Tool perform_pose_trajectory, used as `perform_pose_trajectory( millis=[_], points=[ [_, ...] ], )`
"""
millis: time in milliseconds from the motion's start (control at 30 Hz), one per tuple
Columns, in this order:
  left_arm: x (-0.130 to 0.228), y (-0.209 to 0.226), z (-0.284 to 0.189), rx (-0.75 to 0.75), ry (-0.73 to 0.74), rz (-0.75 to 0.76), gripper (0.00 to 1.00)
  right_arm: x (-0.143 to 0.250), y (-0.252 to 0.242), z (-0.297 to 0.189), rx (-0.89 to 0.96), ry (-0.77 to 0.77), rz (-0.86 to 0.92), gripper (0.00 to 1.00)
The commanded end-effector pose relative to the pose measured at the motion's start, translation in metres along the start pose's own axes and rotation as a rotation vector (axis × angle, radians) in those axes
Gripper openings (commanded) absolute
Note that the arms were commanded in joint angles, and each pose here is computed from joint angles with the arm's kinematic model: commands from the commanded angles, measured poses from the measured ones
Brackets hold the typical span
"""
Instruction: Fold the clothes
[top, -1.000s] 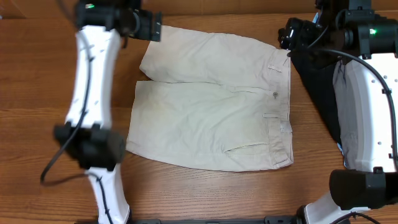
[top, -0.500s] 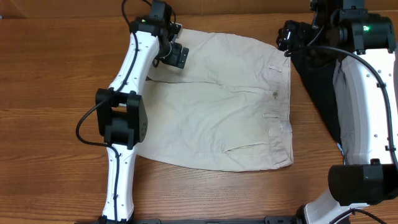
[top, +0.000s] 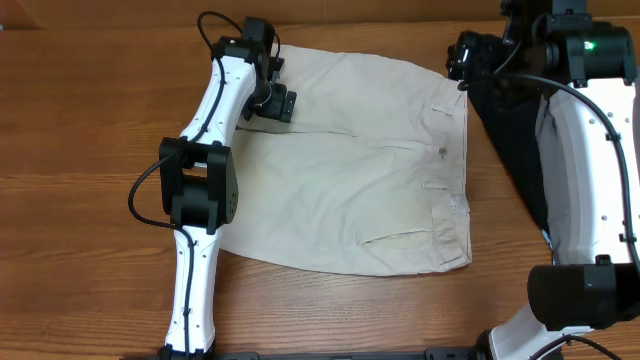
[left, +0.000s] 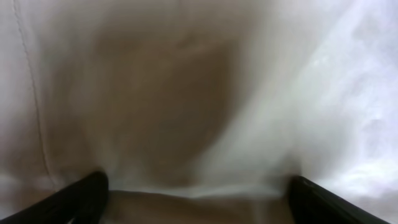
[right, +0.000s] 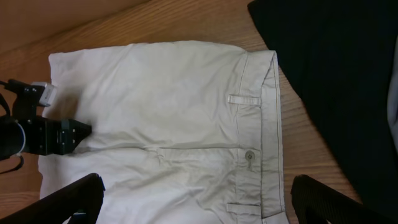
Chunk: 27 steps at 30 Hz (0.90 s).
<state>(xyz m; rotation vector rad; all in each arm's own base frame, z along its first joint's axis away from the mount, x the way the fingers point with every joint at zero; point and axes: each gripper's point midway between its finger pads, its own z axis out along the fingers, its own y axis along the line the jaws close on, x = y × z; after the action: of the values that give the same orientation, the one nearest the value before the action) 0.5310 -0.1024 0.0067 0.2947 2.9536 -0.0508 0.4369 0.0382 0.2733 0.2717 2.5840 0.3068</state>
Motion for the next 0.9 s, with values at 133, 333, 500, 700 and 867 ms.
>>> perform_pose_trajectory(
  millis=[133, 333, 500, 700, 867],
  points=[
    [0.035, 0.055, 0.018, -0.093, 0.131, -0.123, 0.96, -0.001, 0.000, 0.001, 0.006, -0.005, -0.009, 1.00],
    [0.041, 0.096, 0.016, -0.090, 0.136, -0.159, 0.96, 0.000, 0.000, 0.001, 0.006, -0.002, -0.009, 1.00],
    [0.044, 0.117, 0.015, -0.095, 0.131, -0.166, 0.96, 0.000, 0.000, 0.001, 0.006, -0.002, -0.007, 1.00],
    [0.044, 0.134, 0.014, -0.105, 0.116, -0.176, 0.99, -0.003, 0.001, 0.001, 0.003, -0.012, -0.006, 1.00],
    [0.039, 0.134, -0.020, -0.109, 0.099, -0.168, 1.00, -0.008, 0.004, -0.006, -0.008, -0.036, -0.006, 1.00]
  ],
)
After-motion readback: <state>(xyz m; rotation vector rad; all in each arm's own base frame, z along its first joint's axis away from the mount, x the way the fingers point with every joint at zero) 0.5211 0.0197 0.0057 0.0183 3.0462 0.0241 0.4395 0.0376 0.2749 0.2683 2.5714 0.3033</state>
